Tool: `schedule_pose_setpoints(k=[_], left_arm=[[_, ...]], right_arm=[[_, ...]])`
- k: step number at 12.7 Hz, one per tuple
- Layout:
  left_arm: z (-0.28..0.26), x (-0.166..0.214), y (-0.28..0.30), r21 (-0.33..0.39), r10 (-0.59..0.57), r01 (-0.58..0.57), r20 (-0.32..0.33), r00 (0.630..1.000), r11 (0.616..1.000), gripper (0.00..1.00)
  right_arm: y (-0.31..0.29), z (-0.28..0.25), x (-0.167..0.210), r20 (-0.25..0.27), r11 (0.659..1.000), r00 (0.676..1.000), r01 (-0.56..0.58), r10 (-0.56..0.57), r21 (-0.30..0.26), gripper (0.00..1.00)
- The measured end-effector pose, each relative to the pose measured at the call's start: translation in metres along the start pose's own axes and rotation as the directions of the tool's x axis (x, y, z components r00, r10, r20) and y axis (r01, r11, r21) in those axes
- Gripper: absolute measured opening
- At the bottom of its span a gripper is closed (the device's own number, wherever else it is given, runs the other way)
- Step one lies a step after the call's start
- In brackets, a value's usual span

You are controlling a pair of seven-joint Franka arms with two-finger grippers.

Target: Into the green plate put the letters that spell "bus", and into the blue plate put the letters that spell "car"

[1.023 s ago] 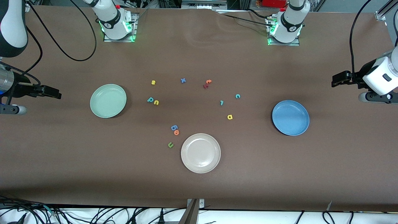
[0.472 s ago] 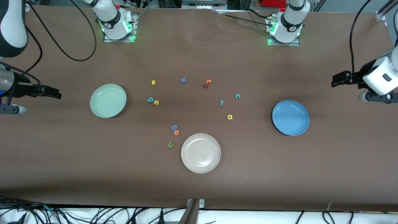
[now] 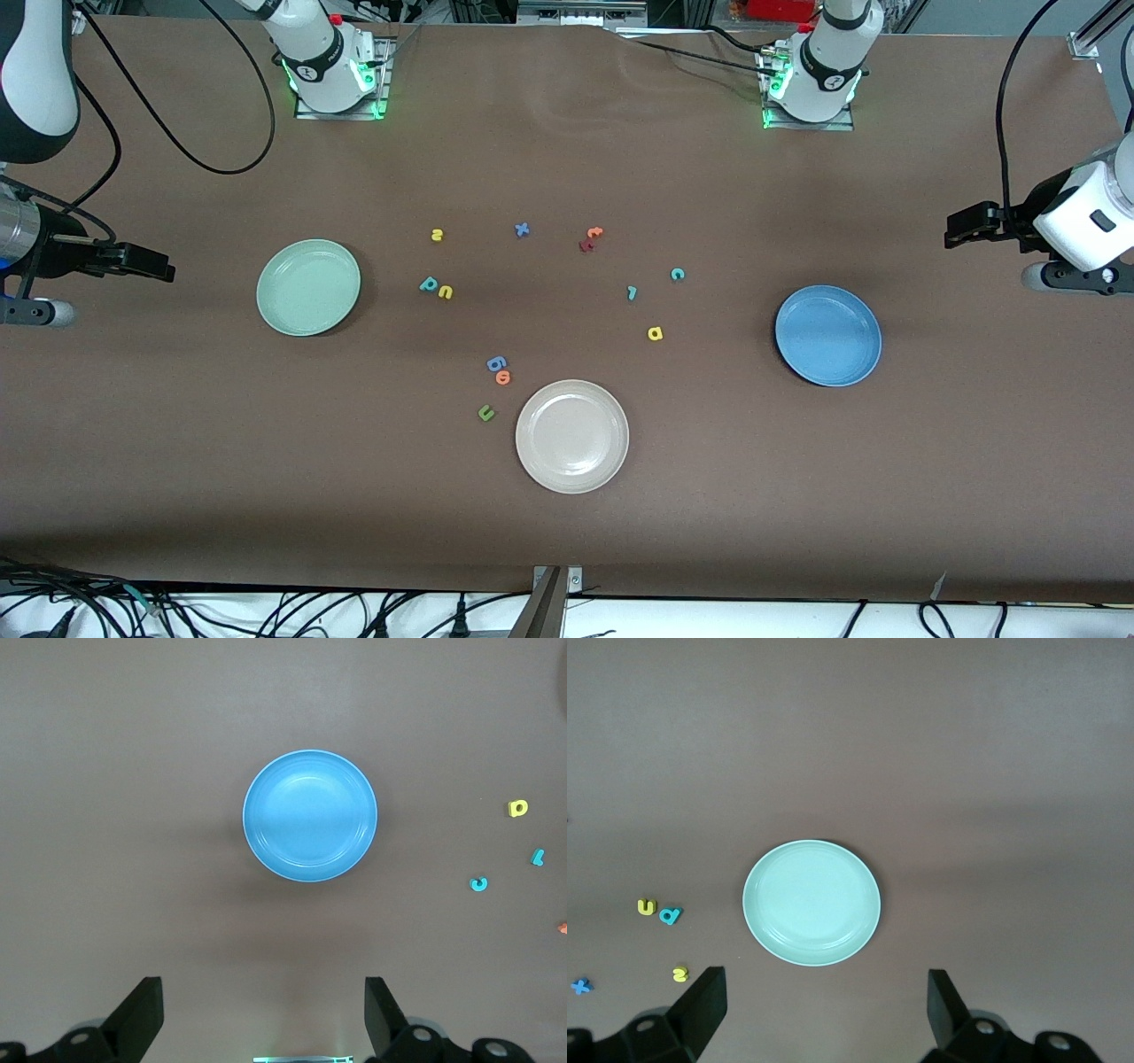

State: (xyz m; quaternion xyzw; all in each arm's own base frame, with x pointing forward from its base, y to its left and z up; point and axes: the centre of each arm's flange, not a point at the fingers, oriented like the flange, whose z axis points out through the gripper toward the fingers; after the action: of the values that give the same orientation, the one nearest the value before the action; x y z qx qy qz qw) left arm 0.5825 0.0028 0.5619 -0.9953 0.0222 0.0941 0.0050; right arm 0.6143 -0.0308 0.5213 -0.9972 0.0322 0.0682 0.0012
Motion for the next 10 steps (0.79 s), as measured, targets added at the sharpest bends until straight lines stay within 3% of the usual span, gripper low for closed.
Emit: schedule_pose_setpoints(k=[7, 10], left_arm=[[0.000, 0.000, 0.000, 0.000, 0.000, 0.000, 0.000, 1.000, 1.000, 1.00], [0.000, 0.000, 0.000, 0.000, 0.000, 0.000, 0.000, 1.000, 1.000, 1.00]], right_arm=[[-0.001, -0.001, 0.000, -0.001, 1.000, 1.000, 0.004, -0.004, 0.000, 1.00], [-0.028, -0.001, -0.001, -0.003, 0.999, 0.999, 0.050, -0.050, 0.000, 1.00]])
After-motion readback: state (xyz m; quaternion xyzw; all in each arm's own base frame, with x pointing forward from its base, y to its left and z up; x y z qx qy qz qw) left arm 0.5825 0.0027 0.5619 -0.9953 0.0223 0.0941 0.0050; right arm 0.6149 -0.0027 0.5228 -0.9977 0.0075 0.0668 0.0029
